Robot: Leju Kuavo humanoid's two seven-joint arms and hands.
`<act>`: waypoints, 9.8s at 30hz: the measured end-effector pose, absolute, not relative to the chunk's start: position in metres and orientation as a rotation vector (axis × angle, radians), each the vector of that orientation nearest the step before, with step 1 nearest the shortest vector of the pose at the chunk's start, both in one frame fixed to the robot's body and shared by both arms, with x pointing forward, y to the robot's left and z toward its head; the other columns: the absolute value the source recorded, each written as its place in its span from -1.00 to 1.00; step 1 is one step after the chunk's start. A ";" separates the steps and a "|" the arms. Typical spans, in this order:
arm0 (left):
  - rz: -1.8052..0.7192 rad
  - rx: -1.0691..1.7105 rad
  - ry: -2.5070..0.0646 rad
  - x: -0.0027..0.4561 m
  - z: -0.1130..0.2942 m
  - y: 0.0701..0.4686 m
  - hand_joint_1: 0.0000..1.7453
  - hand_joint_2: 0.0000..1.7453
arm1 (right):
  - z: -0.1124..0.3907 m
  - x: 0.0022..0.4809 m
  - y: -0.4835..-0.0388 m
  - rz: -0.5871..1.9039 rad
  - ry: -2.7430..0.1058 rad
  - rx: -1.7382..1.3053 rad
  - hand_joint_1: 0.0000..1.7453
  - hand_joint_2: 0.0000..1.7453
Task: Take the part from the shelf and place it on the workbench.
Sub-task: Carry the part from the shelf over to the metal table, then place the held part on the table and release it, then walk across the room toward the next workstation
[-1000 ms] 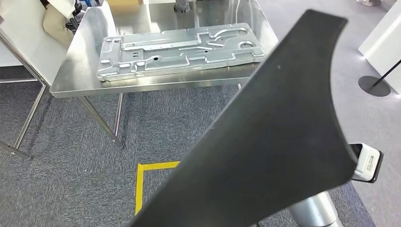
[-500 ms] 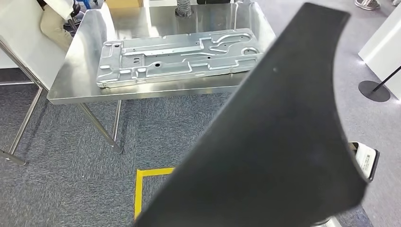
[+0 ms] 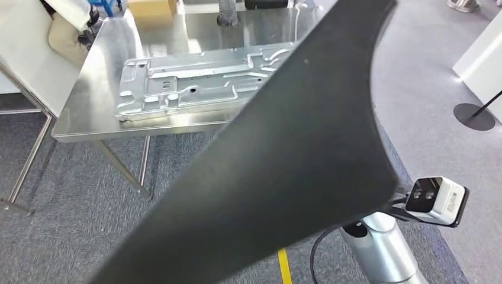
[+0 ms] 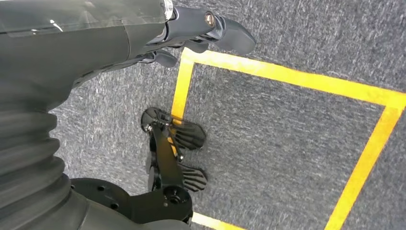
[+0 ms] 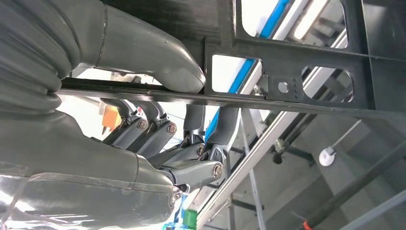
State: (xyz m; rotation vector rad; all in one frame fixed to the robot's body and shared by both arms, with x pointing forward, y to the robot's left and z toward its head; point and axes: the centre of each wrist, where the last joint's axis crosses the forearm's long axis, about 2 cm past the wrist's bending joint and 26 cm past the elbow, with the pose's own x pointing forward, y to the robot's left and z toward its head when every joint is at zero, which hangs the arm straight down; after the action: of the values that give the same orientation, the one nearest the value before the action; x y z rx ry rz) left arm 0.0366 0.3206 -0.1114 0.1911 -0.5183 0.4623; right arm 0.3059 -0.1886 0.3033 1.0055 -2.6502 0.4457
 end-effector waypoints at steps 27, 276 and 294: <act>0.504 0.219 -0.502 0.032 -0.112 0.324 -1.00 1.00 | 0.306 0.312 -0.181 0.446 -2.609 1.006 1.00 1.00; 0.577 0.294 -0.587 0.026 -0.112 0.320 -1.00 -1.00 | 0.210 0.225 -0.306 -0.145 -2.585 -0.693 -1.00 -1.00; 0.552 0.293 -0.578 0.026 -0.112 0.318 -1.00 -1.00 | 0.118 0.193 -0.348 -0.172 -2.150 -0.433 -1.00 -1.00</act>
State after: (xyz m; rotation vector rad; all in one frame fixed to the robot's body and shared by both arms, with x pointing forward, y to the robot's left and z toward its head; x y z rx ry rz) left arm 0.0259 0.3180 -0.1122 0.2929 -0.5779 0.5519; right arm 0.1925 -0.3483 0.1182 -0.4333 -2.1495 -0.1721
